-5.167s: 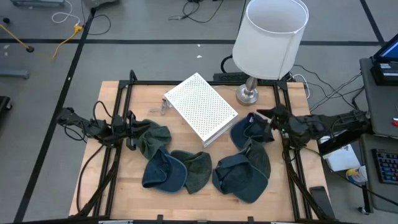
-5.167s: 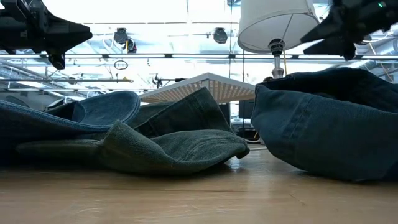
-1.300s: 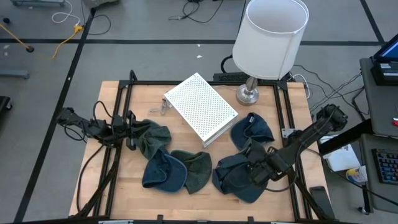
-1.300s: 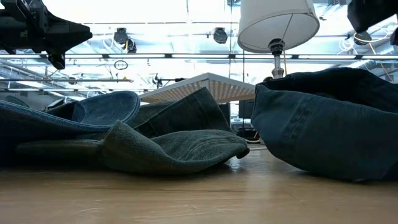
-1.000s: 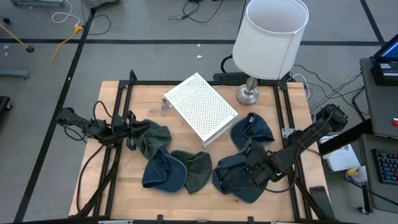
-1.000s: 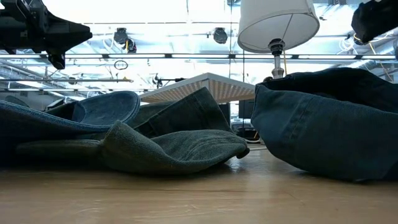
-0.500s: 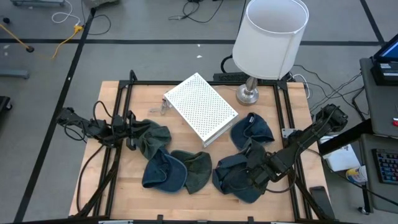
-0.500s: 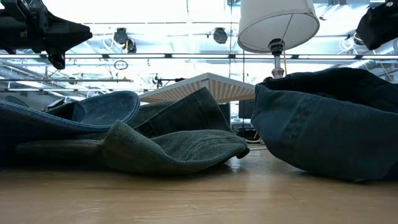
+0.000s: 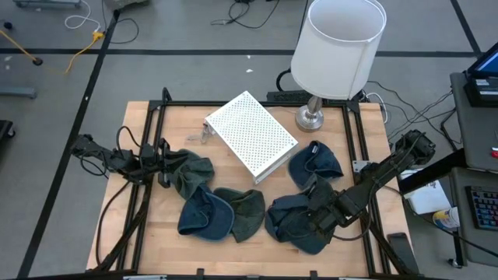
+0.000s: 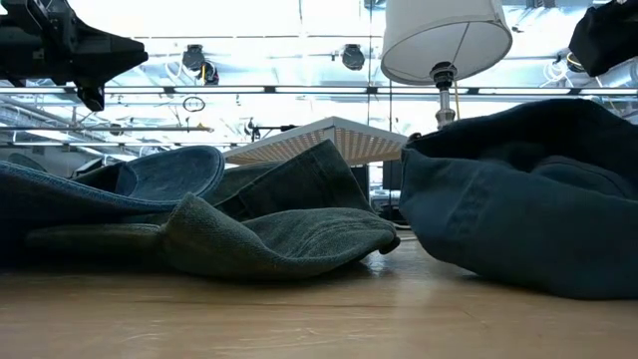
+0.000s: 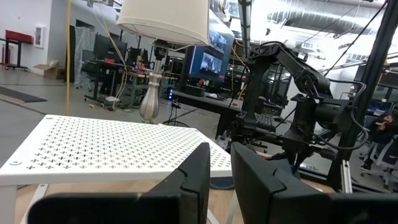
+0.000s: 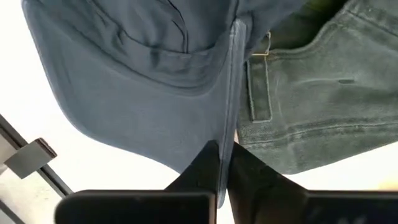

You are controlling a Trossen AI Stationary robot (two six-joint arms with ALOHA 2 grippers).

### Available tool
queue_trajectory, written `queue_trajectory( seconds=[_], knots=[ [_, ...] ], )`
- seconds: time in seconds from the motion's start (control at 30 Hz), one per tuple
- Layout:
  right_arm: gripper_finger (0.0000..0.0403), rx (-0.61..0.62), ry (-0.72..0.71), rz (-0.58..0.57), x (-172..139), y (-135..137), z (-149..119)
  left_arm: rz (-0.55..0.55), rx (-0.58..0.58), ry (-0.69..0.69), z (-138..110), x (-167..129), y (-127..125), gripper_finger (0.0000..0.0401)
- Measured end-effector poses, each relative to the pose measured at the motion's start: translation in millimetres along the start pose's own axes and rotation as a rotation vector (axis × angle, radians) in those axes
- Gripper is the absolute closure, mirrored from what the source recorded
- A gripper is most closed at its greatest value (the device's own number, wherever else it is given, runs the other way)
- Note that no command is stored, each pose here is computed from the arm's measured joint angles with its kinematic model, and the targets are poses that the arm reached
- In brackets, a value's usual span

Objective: Pick & Place hat
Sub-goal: Put the bottom right blue cap on the shelf

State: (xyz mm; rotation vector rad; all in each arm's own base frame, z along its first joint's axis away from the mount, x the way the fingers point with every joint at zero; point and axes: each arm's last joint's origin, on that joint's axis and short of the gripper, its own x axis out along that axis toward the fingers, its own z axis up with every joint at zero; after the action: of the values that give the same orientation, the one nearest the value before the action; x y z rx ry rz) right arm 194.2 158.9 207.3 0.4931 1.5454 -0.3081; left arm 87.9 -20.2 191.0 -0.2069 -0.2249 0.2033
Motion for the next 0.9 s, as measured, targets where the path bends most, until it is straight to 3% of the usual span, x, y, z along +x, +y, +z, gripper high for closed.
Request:
queue_trajectory(
  seconds=[0.23, 0.47, 0.73, 0.9],
  knots=[
    [0.0399, -0.021, -0.045, 0.111, -29.6, -2.6, -4.8, 0.0, 0.0, 0.0, 0.0, 0.0, 0.0, 0.0334],
    [0.04, -0.029, -0.159, 0.308, -69.9, -18.8, -14.0, 0.0, 0.0, -0.001, 0.0, 0.0, 0.0, 0.0334],
    [0.0401, -0.065, -0.52, 0.548, -112.1, -25.7, -13.3, 0.0, 0.0, 0.0, 0.0, 0.0, 0.0, 0.0334],
    [0.0401, -0.083, -0.778, 0.587, -128.3, -22.5, -8.0, 0.0, 0.0, 0.0, 0.0, 0.0, 0.0, 0.0334]
  ],
)
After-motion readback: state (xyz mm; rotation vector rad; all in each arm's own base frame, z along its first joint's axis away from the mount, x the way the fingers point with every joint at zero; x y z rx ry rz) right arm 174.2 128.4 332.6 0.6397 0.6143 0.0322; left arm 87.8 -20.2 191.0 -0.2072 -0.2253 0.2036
